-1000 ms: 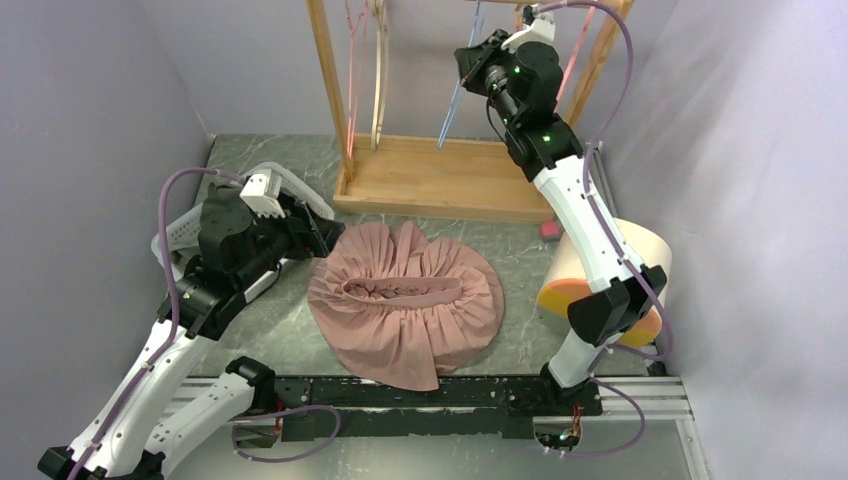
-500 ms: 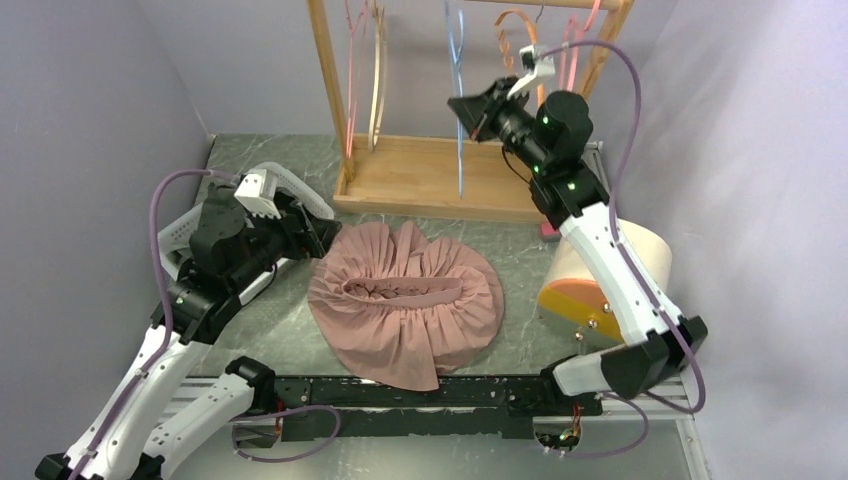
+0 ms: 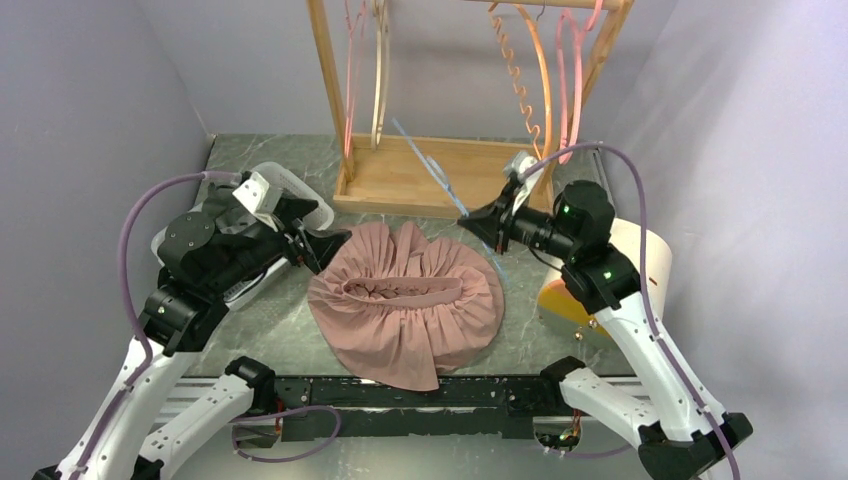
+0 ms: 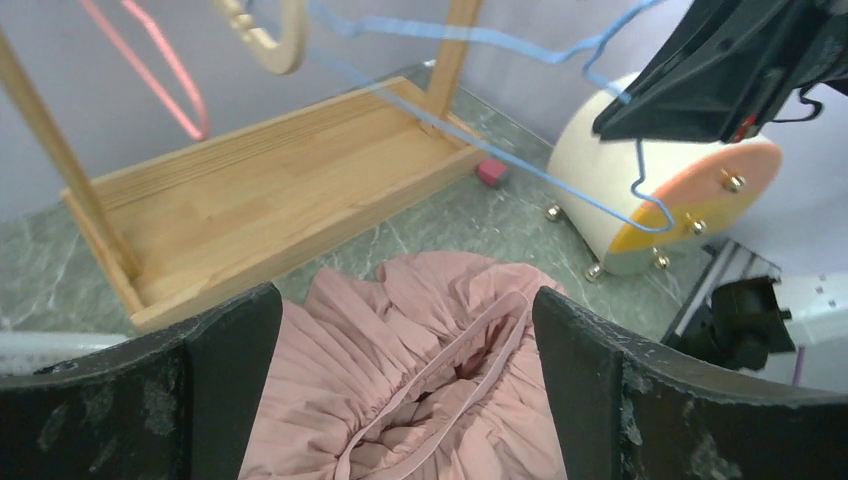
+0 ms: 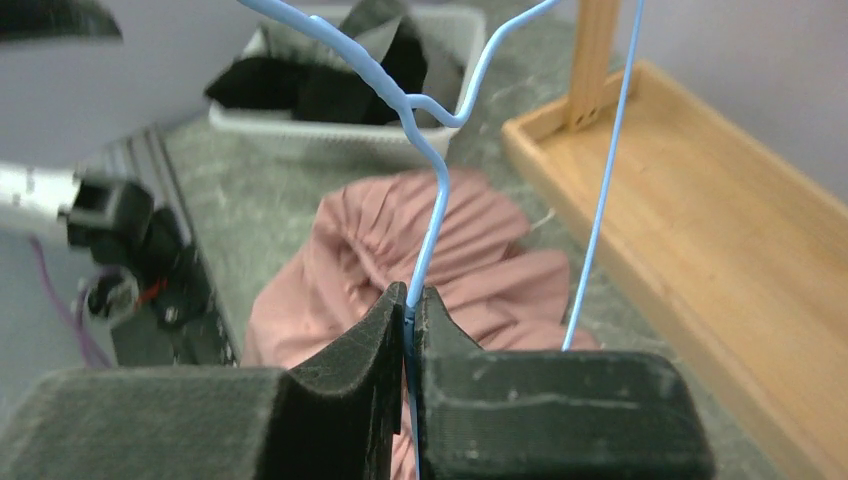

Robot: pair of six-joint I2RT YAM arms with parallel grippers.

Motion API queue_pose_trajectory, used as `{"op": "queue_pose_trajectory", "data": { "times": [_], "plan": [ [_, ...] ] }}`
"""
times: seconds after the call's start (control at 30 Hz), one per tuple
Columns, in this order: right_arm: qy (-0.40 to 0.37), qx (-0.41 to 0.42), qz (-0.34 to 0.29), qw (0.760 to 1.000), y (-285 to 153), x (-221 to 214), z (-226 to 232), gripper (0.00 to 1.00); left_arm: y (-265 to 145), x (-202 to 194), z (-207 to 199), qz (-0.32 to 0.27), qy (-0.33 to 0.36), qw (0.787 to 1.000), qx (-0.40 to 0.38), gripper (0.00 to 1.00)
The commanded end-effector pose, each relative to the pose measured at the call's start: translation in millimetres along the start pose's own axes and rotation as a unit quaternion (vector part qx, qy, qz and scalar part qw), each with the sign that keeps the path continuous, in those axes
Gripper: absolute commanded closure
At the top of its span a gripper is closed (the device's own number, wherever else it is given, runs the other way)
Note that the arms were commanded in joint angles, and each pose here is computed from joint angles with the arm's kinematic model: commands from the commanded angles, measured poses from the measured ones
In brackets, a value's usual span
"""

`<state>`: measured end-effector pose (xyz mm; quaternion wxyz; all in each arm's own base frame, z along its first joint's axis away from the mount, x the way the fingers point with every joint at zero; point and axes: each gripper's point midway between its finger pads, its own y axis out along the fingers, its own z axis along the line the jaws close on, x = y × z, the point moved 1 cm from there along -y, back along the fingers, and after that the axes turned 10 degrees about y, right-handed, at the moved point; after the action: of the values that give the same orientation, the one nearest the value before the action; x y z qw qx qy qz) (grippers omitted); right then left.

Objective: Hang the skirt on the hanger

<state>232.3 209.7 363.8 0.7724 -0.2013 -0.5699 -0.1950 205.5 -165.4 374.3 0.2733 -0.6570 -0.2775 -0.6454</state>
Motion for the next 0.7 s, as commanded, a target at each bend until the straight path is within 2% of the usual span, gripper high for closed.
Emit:
{"op": "queue_pose_trajectory", "data": {
  "times": [0.0,0.17,0.27,0.4,0.67],
  "plan": [
    [-0.043,0.049,0.072,0.995,-13.8,-49.7,14.9,1.0,4.3,3.2,-22.7,-0.019,0.066,0.993,-0.093,0.0],
    [-0.075,0.152,0.094,0.981,-21.1,-89.3,39.6,1.0,6.4,-8.5,-30.6,-0.025,0.111,0.985,-0.133,0.03],
    [-0.075,0.18,0.09,0.977,-20.3,-94.9,45.6,1.0,3.7,-19.4,-50.8,-0.039,0.163,0.962,-0.215,0.05],
    [-0.061,0.22,0.11,0.967,-15.0,-98.5,51.7,1.0,7.8,-27.4,-60.7,-0.042,0.198,0.941,-0.271,0.07],
    [-0.043,0.268,0.16,0.949,2.4,-110.8,66.3,1.0,19.3,-72.4,-71.8,0.029,0.187,0.91,-0.368,0.21]
  ]
}}
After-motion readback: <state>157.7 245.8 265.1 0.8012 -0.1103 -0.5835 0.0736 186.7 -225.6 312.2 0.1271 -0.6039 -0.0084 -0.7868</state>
